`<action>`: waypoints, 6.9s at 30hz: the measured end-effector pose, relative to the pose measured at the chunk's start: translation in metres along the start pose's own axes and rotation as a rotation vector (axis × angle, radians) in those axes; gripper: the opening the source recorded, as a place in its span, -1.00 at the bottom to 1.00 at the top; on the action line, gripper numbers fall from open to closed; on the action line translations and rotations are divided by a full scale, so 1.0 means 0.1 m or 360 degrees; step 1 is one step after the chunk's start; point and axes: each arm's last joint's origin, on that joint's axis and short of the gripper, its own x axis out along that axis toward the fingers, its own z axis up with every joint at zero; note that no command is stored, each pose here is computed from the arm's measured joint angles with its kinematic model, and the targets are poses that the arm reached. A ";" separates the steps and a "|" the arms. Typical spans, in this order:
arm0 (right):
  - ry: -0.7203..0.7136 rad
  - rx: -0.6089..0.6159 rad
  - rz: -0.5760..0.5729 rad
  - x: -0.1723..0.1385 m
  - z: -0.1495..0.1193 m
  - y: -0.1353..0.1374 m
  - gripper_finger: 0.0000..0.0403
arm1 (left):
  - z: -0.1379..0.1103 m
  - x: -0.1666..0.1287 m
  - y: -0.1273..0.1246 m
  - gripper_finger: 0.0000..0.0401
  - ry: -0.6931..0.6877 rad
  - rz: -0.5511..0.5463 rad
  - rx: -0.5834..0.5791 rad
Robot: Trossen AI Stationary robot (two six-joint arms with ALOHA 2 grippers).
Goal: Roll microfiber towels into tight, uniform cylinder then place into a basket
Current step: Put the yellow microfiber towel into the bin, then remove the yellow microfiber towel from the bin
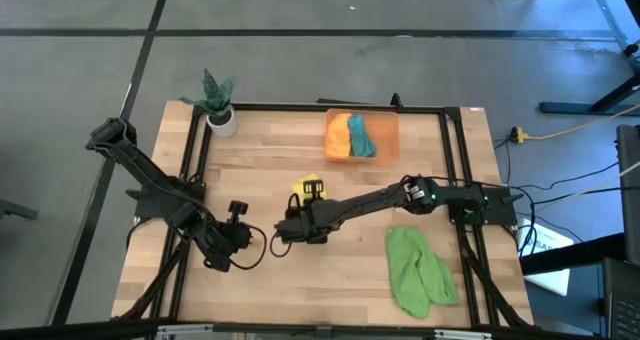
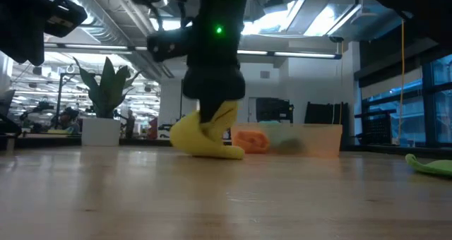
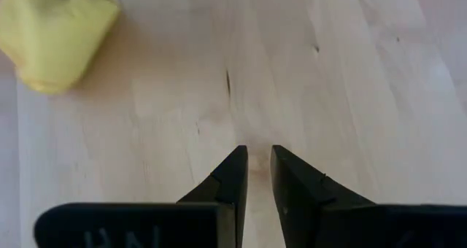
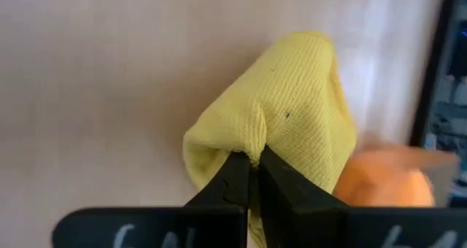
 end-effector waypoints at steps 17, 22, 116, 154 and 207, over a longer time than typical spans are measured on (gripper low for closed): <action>0.0172 0.0263 -0.0221 -0.51 -0.36 -0.93 -0.94 | 0.03 0.01 0.06 -0.73 -0.0059 0.0132 -0.0020; 0.0094 0.0342 -0.0257 -0.78 -0.50 -1.21 -0.94 | 0.05 0.04 0.12 -0.73 -0.0055 0.0169 -0.0058; 0.0082 0.0937 0.0090 -0.32 -1.54 -1.76 0.02 | 0.22 0.16 0.53 -0.73 -0.0090 0.0353 -0.0140; -0.0018 0.1815 -0.0149 -0.88 -1.80 -0.36 0.02 | 0.12 0.06 0.37 -0.73 -0.0083 0.0364 -0.0092; 0.0563 0.2099 0.0232 0.77 -2.10 -2.38 0.02 | 0.12 0.08 0.43 -0.73 -0.0060 0.0382 -0.0131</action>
